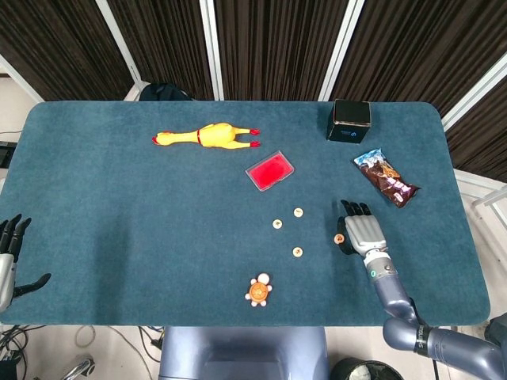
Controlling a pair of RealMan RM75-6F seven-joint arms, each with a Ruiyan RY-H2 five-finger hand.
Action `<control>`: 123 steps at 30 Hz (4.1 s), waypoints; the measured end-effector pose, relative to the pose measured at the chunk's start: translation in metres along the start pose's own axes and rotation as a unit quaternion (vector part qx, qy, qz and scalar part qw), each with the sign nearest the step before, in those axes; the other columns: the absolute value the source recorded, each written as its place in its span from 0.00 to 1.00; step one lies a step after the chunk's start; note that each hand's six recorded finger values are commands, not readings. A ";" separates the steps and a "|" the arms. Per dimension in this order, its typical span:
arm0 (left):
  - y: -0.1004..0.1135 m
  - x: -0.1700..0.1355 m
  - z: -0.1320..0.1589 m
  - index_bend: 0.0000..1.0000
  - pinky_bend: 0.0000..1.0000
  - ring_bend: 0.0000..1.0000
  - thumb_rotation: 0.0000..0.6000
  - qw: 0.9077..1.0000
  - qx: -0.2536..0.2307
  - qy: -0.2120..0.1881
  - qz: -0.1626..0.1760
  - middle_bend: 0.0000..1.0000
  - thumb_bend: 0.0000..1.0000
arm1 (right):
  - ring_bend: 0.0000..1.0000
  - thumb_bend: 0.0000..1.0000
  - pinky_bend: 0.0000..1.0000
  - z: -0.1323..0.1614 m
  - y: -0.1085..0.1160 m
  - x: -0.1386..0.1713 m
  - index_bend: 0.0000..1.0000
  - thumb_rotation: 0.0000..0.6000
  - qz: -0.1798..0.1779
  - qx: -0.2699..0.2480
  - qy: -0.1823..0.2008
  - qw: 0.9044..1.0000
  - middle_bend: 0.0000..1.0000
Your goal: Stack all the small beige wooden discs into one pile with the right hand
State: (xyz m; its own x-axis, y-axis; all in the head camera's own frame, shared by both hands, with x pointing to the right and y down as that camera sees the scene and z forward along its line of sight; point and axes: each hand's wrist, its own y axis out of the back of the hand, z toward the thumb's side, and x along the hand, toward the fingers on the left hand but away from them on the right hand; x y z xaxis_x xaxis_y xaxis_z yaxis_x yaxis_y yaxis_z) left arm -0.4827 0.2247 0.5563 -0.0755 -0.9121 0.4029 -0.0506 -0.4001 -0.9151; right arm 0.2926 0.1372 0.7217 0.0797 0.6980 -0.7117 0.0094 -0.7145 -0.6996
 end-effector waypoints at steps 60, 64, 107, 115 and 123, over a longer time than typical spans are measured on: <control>0.001 0.000 0.000 0.06 0.00 0.00 1.00 1.000 0.000 0.003 0.002 0.00 0.01 | 0.00 0.39 0.00 0.029 0.015 0.019 0.36 1.00 -0.002 0.009 0.034 0.999 0.01; 0.001 0.000 0.000 0.06 0.00 0.00 1.00 1.000 -0.002 0.004 0.001 0.00 0.01 | 0.00 0.39 0.00 0.042 0.019 0.028 0.36 1.00 -0.018 0.009 0.047 0.999 0.00; 0.002 0.001 -0.002 0.06 0.00 0.00 1.00 1.000 -0.012 0.013 0.003 0.00 0.01 | 0.00 0.37 0.00 0.099 -0.027 0.016 0.46 1.00 -0.010 -0.005 0.069 0.998 0.00; 0.001 0.001 -0.003 0.06 0.00 0.00 1.00 1.000 -0.012 0.014 0.003 0.00 0.01 | 0.00 0.39 0.00 0.101 -0.029 0.015 0.48 1.00 -0.007 -0.007 0.069 0.998 0.00; 0.001 0.001 -0.003 0.06 0.00 0.00 1.00 1.000 -0.012 0.014 0.002 0.00 0.01 | 0.00 0.39 0.00 0.104 -0.030 0.015 0.48 1.00 -0.007 -0.002 0.072 0.997 0.00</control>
State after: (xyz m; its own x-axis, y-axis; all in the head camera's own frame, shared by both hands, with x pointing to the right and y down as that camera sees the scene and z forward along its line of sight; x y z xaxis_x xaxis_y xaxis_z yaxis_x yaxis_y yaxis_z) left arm -0.4859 0.2235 0.5555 -0.1045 -0.9108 0.3994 -0.0746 -0.3932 -0.9164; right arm 0.1903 0.1741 0.7252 0.2228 0.6938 -0.6848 0.0155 -0.7049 -0.7091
